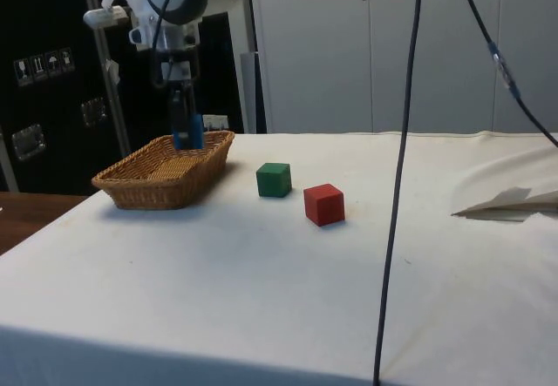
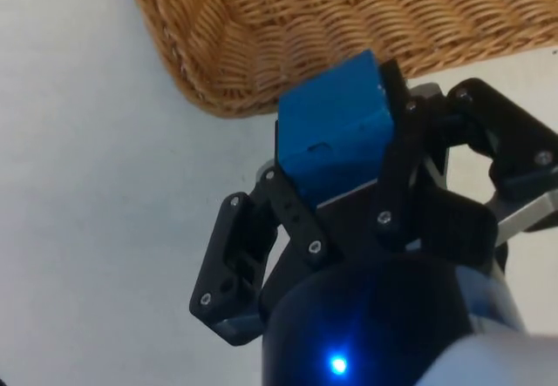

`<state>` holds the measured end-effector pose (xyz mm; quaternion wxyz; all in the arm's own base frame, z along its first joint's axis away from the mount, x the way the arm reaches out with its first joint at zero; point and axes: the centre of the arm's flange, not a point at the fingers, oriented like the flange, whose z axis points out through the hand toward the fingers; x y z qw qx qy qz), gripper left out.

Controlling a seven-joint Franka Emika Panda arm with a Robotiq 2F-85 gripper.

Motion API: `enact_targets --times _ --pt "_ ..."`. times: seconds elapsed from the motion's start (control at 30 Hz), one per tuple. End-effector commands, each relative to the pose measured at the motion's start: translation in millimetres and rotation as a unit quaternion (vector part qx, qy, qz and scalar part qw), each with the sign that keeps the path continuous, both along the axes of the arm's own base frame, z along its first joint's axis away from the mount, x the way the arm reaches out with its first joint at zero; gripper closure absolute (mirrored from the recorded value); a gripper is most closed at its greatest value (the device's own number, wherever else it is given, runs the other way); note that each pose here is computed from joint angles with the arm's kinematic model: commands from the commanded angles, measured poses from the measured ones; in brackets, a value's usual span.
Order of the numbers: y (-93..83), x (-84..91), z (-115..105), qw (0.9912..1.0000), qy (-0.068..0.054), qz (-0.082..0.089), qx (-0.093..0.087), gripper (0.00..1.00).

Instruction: Pick up the blue cube and place it into the basket.

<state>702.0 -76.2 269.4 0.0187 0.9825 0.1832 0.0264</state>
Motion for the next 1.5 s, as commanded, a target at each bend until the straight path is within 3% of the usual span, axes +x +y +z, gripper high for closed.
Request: enact_targets --times 0.0,0.43,0.47,0.6,0.73,0.93,1.33,1.37,1.47 --pt "-2.3 1.9 -1 0.99996 -0.002 -0.002 0.009 0.99" --pt "-18.2 13.1 5 0.99931 -0.01 -0.011 0.034 0.99" --pt "-17.7 12.3 5 0.99941 -0.014 -0.012 0.029 0.99" --pt "-24.3 23.2 5 0.99908 -0.015 -0.013 0.038 0.99" --pt "-26.2 27.4 5 0.99916 -0.021 -0.014 0.032 0.99" --pt "-40.2 37.6 -10 0.99913 -0.021 -0.024 0.028 0.99" --pt "-59.8 40.6 -37 0.99876 -0.02 -0.043 0.014 0.99" --pt "-57.2 39.8 -32 0.99897 -0.019 -0.039 0.015 0.99" --pt "-62.2 40.2 -44 0.99847 -0.019 -0.05 0.012 0.99"
